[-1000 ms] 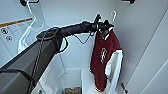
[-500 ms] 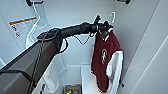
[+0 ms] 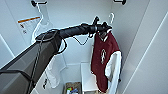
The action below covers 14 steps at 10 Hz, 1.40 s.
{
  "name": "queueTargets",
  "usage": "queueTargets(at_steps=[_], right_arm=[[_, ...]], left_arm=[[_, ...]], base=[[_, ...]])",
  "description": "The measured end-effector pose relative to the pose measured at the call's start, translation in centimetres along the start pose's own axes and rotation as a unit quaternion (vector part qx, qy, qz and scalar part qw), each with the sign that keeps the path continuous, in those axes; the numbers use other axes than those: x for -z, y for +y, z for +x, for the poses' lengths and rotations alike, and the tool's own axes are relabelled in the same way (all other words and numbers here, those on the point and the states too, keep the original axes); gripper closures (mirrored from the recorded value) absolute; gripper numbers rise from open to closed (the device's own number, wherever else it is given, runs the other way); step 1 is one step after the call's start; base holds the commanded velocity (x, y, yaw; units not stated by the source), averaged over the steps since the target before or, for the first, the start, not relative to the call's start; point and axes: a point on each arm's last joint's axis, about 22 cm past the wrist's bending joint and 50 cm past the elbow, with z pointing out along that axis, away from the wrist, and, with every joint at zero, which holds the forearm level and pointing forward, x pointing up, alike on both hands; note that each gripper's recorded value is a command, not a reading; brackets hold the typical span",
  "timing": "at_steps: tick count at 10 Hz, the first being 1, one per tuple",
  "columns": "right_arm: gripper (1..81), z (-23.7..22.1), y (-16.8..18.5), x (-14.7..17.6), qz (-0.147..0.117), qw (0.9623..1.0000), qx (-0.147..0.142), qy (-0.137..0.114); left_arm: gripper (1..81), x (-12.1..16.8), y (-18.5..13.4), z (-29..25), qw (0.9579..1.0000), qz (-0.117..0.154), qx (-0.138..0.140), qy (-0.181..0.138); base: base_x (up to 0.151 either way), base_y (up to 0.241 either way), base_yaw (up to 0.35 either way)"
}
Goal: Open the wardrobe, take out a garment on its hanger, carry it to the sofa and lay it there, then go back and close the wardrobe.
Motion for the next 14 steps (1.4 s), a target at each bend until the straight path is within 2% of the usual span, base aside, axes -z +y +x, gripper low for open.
queueTargets(at_steps=[5, 8, 10, 12, 14], right_arm=[[1.0, 0.0, 0.0, 0.0, 0.000, 1.0000, 0.000, 0.000], [1.0, -0.8, 0.1, 0.0, 0.000, 1.0000, -0.001, -0.004], [1.0, 0.3, -0.1, 0.0, 0.001, 1.0000, 0.002, 0.003], [1.0, 0.4, -0.1, 0.0, 0.001, 1.0000, 0.002, 0.003], [1.0, 0.4, -0.1, 0.0, 0.001, 1.0000, 0.003, 0.003]], left_arm=[[81.1, 1.8, -1.3, 0.9, 0.9999, 0.006, 0.004, 0.009], [81.1, 1.6, -0.9, 0.0, 1.0000, 0.002, 0.005, -0.001], [81.1, 1.9, -1.0, -0.1, 1.0000, 0.001, 0.006, -0.002], [81.1, 2.9, -3.0, 0.4, 0.9997, 0.011, 0.014, 0.014], [81.1, 3.6, -5.5, 0.5, 0.9986, 0.022, 0.034, 0.033]], base=[[-0.108, 0.000, 0.000], [0.000, 0.000, 0.000], [0.000, 0.000, 0.000], [0.000, 0.000, 0.000], [0.000, 0.000, 0.000]])
